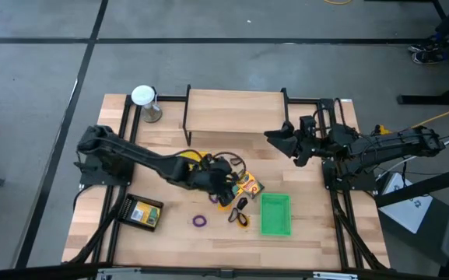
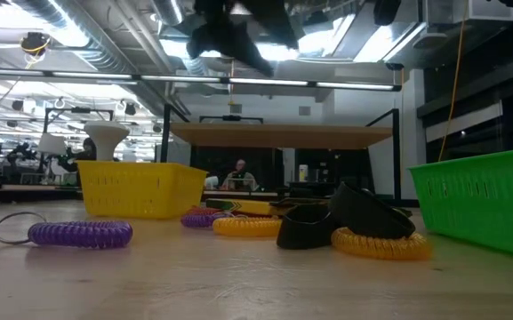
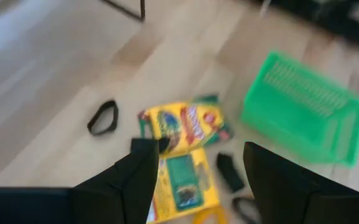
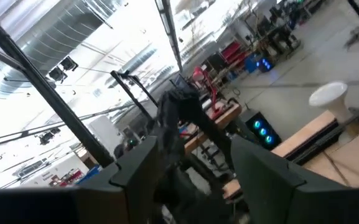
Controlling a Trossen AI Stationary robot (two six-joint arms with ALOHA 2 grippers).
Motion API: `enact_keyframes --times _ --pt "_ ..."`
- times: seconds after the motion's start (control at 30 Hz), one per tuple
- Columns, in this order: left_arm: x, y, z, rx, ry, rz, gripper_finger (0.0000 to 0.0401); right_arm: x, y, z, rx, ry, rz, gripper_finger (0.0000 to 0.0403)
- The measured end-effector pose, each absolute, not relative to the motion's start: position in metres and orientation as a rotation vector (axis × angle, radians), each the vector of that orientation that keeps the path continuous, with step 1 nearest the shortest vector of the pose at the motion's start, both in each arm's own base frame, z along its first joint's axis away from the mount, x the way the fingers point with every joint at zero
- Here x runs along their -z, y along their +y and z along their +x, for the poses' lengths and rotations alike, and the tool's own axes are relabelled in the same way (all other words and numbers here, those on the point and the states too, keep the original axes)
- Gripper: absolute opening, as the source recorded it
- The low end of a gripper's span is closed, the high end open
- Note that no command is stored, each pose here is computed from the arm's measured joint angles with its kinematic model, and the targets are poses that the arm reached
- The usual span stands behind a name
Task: Pick & Place Office Desk Supplies
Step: Put the yellow crayon box into the black bin
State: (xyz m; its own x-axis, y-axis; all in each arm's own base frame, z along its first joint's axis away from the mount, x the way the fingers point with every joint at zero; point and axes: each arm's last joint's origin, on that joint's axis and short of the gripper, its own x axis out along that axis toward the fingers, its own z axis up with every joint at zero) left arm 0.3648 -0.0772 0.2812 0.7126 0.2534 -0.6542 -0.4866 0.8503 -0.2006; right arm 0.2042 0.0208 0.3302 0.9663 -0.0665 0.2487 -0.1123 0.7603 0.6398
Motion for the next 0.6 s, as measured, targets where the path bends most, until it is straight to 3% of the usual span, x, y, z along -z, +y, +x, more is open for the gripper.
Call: enact_keyframes --times 0.13,0.37,0.6 --pt "-0.279 -0.083 0.382 -0.416 0.796 -0.311 0.0226 -0.341 0.014 0.186 0.060 -0.326 0.641 0.0206" --pt "-0.272 -0.095 0.428 -0.431 0.934 -0.151 0.0226 -0.360 0.008 0.124 0.039 -0.390 0.554 0.0206" --pt "-0.236 -0.090 0.458 -0.438 1.155 -0.129 0.0226 -0.357 0.002 0.079 0.088 -0.390 0.556 0.0206"
